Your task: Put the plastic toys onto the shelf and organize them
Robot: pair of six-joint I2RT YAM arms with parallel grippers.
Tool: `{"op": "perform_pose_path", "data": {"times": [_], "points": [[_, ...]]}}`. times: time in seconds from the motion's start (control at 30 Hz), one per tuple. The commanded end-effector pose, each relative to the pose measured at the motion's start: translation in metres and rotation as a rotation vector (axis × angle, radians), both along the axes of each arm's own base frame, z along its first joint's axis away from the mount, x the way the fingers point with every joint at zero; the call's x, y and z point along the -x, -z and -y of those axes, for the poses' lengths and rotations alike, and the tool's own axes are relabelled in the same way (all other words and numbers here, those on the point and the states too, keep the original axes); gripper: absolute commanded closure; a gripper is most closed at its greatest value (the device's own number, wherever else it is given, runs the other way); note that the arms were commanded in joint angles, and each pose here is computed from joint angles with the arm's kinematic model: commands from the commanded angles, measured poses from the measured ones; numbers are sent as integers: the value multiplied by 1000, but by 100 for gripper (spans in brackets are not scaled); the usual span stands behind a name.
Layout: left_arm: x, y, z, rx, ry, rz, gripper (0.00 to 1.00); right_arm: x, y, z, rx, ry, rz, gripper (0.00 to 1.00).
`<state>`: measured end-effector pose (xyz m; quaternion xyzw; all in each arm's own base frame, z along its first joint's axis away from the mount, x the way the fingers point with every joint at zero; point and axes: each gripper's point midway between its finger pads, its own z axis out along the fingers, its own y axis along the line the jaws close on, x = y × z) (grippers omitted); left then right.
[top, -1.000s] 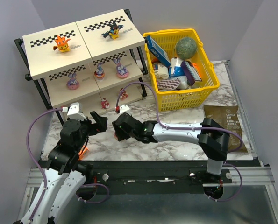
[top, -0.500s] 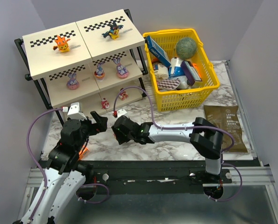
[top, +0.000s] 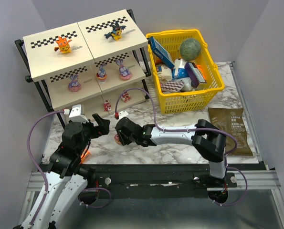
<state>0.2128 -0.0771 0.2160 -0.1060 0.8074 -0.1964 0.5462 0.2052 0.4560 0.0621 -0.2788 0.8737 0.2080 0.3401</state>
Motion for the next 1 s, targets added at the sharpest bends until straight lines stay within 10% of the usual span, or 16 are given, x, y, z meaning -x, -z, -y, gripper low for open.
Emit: {"op": "perform_pose_path", "data": {"times": [0.0, 0.33, 0.97], "points": [[0, 3, -2, -9, -7, -4, 1, -4, -5, -21, -52, -14, -5, 74], [4, -8, -26, -6, -138, 38, 1, -13, -24, -55, -140, 8, -18, 98], [24, -33, -68, 58, -341, 179, 1, -56, -40, -124, -287, 84, 80, 99]]}}
